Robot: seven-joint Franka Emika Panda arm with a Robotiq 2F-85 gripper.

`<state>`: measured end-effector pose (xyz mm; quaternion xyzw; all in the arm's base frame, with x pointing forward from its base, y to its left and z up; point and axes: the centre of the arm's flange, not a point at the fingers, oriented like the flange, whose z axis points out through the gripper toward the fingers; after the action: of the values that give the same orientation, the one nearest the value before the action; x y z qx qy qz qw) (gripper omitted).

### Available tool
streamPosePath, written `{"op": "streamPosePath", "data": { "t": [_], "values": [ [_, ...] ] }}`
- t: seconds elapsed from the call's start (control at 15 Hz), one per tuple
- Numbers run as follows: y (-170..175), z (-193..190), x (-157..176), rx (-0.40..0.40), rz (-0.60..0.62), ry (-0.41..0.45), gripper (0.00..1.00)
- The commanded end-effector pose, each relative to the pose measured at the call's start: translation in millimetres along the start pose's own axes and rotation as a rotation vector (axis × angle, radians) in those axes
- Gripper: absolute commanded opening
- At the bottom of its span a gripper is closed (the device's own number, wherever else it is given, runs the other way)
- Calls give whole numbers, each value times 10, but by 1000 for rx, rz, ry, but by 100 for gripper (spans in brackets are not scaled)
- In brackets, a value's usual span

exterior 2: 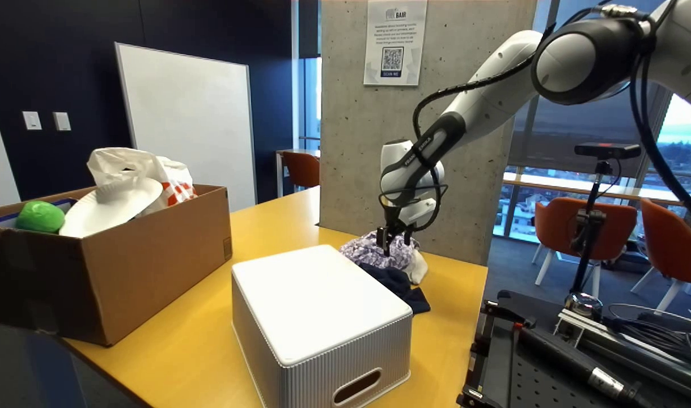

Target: Fold the blue cloth and remove it from the basket, then use the purple cloth to cover the basket

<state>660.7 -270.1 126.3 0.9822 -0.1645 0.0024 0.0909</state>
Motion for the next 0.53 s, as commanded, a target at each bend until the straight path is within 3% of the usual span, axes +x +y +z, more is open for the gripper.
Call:
{"op": "streamPosePath", "data": {
  "t": [0.0, 0.27, 0.33, 0.47],
  "values": [
    [128, 275, 283, -16, 6, 52, 100],
    [113, 481, 420, -29, 5, 78, 100],
    [102, 519, 434, -29, 1, 80, 75],
    [75, 533, 426, -27, -1, 83, 65]
  ]
}}
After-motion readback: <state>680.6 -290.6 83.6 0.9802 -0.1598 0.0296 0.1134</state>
